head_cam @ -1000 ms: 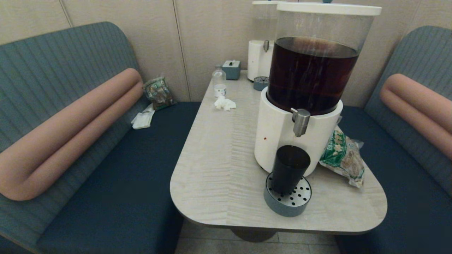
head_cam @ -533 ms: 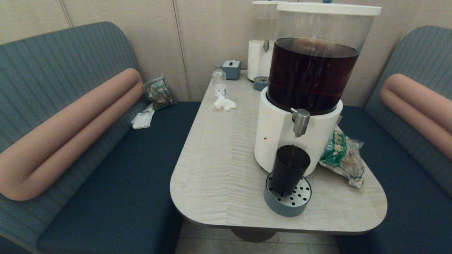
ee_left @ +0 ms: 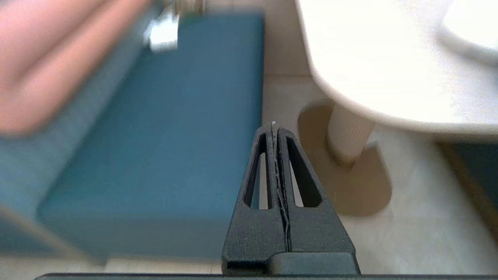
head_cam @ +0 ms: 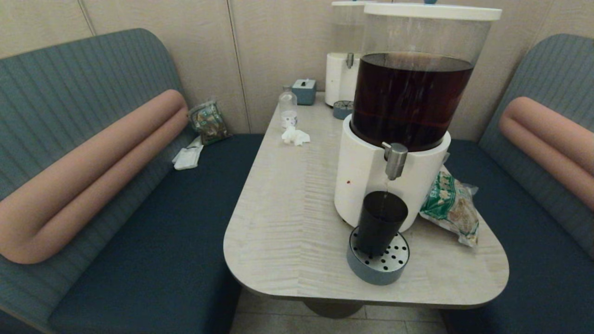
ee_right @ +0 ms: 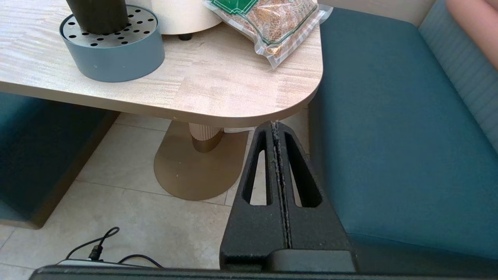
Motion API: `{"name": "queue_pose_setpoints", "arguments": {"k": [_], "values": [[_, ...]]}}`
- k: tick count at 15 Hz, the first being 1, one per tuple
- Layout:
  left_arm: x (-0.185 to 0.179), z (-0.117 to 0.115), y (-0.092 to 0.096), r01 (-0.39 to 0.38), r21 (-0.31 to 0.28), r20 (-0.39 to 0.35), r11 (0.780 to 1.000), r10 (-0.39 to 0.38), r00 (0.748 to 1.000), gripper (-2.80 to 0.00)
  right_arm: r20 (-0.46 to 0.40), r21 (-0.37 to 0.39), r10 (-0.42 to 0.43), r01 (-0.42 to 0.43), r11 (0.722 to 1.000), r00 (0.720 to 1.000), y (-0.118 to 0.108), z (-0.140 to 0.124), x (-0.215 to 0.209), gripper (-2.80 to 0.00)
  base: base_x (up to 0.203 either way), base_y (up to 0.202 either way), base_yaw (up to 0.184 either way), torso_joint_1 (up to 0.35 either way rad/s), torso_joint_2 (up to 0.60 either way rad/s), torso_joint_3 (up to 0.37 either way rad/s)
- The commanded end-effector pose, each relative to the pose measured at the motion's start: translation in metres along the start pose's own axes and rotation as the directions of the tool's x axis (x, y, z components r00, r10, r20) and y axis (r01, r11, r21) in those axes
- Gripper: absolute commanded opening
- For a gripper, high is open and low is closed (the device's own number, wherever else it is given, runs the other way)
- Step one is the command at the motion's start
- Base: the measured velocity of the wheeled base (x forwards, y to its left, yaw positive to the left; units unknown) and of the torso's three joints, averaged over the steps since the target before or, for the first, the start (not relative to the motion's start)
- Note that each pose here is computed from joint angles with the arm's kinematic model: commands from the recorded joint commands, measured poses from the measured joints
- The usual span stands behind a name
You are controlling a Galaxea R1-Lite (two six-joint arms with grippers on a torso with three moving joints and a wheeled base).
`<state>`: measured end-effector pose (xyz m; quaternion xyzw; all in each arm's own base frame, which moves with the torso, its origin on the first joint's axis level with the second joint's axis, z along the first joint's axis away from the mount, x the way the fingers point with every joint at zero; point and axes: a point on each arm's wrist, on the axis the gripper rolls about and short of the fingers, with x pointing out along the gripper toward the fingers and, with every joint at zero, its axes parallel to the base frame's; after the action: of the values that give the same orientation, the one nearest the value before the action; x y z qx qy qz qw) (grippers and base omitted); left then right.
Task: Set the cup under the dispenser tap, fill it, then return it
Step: Turn off the faucet
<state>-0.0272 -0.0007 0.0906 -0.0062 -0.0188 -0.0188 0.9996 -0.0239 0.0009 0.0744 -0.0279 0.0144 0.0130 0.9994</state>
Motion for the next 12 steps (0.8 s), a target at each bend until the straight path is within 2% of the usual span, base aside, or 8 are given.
{"name": "queue_pose_setpoints", "arguments": {"k": [1,4,6,7,8,9,10,12], "values": [[-0.006,0.051,-0.001,0.023,-0.018,0.082,1.000,-0.021,0.996,-2.80,-0.001,0.000,0.001,-0.001,1.000,1.000,0.000,0.000,0.000,-2.80,0.000,0.000,0.000,0.000,0.00,0.000],[0.024,0.168,-0.003,0.120,-0.160,0.146,0.980,-0.096,0.985,-2.80,-0.001,-0.001,0.001,-0.001,1.000,1.000,0.000,0.000,0.000,-2.80,0.000,0.000,0.000,0.000,0.00,0.000],[0.072,0.225,-0.005,0.259,-0.359,0.179,0.896,-0.206,0.962,-2.80,-0.001,-0.002,0.001,-0.001,1.000,1.000,0.000,0.000,0.000,-2.80,0.000,0.000,0.000,0.000,0.00,0.000],[0.096,0.244,-0.008,0.369,-0.511,0.219,0.777,-0.297,0.929,-2.80,-0.001,-0.001,0.000,0.000,1.000,1.000,0.000,0.000,0.000,-2.80,0.000,0.000,0.000,0.000,0.00,0.000],[0.114,0.256,-0.010,0.467,-0.656,0.282,0.593,-0.382,0.880,-2.80,-0.001,0.000,0.001,-0.001,1.000,1.000,0.000,0.000,0.000,-2.80,0.000,0.000,0.000,0.000,0.00,0.000],[0.126,0.264,-0.011,0.560,-0.721,0.376,0.409,-0.447,0.812,-2.80,-0.001,-0.002,0.001,-0.001,1.000,1.000,0.000,0.000,0.000,-2.80,0.000,0.000,0.000,0.000,0.00,0.000],[0.144,0.267,-0.013,0.646,-0.714,0.476,0.268,-0.491,0.729,-2.80,-0.001,0.000,0.001,-0.001,1.000,1.000,0.000,0.000,0.000,-2.80,0.000,0.000,0.000,0.000,0.00,0.000],[0.206,0.240,-0.014,0.643,-0.760,0.499,0.096,-0.547,0.672,-2.80,-0.001,0.000,0.001,-0.001,1.000,1.000,0.000,0.000,0.000,-2.80,0.000,0.000,0.000,0.000,0.00,0.000]]}}
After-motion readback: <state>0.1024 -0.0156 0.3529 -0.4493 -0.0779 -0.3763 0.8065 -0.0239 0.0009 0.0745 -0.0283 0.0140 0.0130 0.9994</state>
